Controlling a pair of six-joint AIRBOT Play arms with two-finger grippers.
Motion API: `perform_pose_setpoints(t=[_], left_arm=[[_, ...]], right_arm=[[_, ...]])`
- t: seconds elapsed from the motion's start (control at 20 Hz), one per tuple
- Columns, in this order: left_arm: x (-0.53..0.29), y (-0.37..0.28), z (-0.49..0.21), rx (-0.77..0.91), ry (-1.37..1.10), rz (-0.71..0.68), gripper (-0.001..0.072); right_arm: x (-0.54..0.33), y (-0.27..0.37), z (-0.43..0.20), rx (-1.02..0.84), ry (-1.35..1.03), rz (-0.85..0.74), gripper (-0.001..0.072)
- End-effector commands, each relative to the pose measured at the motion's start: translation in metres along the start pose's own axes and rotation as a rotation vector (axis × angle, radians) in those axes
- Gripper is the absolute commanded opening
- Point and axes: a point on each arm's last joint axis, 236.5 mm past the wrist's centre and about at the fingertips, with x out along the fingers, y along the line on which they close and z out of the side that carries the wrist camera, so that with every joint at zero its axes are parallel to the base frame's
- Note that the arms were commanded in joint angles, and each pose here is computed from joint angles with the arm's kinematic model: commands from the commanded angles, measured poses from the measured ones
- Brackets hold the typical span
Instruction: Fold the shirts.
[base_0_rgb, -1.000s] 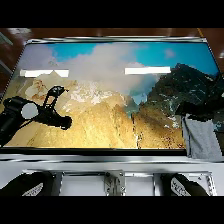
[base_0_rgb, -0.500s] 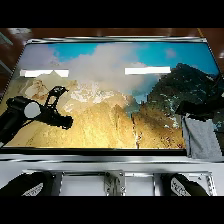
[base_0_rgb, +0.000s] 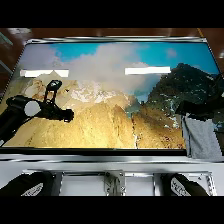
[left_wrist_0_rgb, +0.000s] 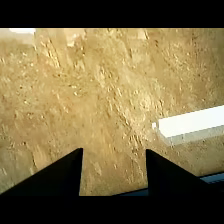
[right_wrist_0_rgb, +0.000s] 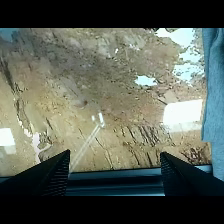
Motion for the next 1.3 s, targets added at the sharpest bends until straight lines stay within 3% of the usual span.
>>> perform_pose_setpoints(t=[0.0,0.3,0.6,1.25], left_arm=[[0.0,0.02,0.017,-0.074,-0.045,0.021,0.048],[0.008,0.097,0.061,-0.139,-0.059,0.139,0.048],[0.021,0.206,0.121,-0.376,-0.088,0.224,0.048],[0.141,0.283,0.164,-0.419,-0.117,0.254,0.048]], right_arm=[[0.0,0.0,0.002,-0.001,-0.007,0.0,0.0682],[0.0,0.007,0.011,0.005,-0.044,0.03,0.0682],[-0.001,0.012,0.014,0.01,-0.059,0.051,0.0682],[-0.002,0.019,0.027,0.011,-0.111,0.079,0.0682]])
